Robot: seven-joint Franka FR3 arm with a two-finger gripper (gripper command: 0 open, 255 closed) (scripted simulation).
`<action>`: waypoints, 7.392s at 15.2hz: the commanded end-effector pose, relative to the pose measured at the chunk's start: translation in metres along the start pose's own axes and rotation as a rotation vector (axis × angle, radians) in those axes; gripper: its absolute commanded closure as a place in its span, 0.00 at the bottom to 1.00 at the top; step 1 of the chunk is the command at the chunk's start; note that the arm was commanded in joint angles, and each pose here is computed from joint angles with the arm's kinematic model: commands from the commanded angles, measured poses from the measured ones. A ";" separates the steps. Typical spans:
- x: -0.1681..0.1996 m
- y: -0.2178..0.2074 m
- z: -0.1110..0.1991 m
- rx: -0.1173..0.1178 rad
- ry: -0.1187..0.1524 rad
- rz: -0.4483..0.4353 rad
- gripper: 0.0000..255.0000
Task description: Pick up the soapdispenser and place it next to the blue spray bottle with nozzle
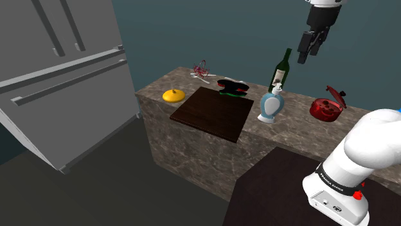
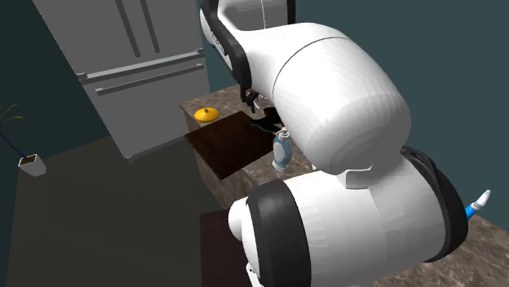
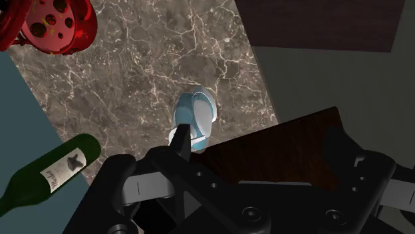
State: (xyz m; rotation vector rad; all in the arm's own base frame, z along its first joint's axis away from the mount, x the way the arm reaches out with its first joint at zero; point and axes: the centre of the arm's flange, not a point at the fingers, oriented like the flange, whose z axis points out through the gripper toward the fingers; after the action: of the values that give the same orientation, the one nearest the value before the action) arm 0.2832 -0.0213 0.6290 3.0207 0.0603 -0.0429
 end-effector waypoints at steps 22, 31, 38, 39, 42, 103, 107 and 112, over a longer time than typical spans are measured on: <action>0.145 0.106 0.198 0.092 -0.095 -0.094 0.00; 0.143 0.104 0.228 0.092 -0.095 -0.094 0.00; 0.143 0.104 0.227 0.092 -0.095 -0.094 1.00; 0.143 0.104 0.227 0.092 -0.095 -0.094 1.00; 0.143 0.104 0.227 0.092 -0.095 -0.094 1.00; 0.132 0.139 -0.066 0.092 -0.095 -0.094 1.00; 0.171 0.191 -0.019 0.347 -0.374 0.488 0.00; 0.164 0.180 0.004 0.347 -0.374 0.488 0.00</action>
State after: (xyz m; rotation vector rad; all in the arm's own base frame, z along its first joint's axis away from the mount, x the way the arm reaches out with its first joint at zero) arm 0.4568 -0.1953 0.6483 3.2018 -0.7769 -0.6214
